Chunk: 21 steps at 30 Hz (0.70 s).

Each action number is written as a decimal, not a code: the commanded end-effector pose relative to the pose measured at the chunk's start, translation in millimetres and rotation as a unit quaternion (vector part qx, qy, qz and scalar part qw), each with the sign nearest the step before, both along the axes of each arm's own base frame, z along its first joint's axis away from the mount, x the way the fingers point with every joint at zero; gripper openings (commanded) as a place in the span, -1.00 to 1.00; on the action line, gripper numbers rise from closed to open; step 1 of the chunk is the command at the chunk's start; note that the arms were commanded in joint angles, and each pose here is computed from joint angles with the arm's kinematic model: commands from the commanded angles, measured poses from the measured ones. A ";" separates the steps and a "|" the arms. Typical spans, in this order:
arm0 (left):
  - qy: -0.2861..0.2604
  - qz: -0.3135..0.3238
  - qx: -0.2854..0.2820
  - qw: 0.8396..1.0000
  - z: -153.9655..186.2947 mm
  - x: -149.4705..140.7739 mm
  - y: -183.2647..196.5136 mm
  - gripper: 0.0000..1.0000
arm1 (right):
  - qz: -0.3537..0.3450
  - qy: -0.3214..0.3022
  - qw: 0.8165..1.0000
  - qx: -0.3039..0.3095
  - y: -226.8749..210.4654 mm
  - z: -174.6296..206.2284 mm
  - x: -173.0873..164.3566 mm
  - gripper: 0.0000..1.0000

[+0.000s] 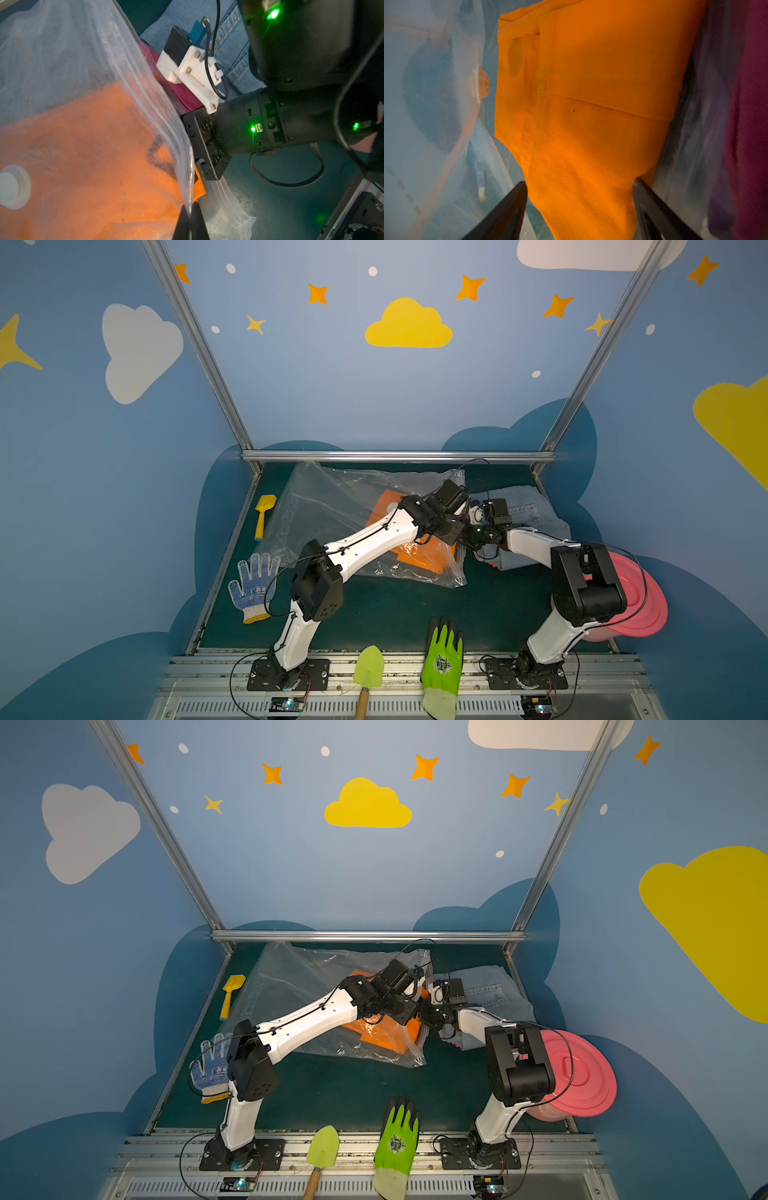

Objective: Take the trousers out of the vacuum bag
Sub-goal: Take out the trousers from the vacuum bag.

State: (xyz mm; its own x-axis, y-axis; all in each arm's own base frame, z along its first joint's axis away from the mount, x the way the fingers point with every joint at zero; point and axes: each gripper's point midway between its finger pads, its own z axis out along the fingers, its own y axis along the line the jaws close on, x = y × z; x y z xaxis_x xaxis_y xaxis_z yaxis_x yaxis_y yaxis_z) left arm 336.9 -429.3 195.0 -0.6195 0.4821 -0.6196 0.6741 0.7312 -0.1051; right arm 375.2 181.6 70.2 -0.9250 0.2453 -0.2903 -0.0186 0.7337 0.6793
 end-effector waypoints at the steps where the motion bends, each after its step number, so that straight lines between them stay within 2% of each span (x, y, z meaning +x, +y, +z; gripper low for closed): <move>1: -0.010 -0.008 -0.022 1.000 21.8 -6.1 -0.9 -0.91 | 0.005 0.019 1.000 -0.018 -1.0 -13.6 -10.7 0.59; 21: -0.010 -0.006 -0.019 1.000 21.2 -6.6 1.4 -0.91 | 0.011 0.062 0.997 -0.041 5.0 -48.8 -21.9 0.58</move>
State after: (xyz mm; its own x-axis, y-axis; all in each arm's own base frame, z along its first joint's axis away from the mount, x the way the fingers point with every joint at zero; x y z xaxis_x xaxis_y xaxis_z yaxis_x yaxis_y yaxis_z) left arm 337.6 -430.2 195.9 -0.6173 0.4793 -0.6239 0.6744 0.7307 -0.1060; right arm 363.4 186.1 41.5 -0.9469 0.2115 -0.2422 0.0095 0.7714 0.6363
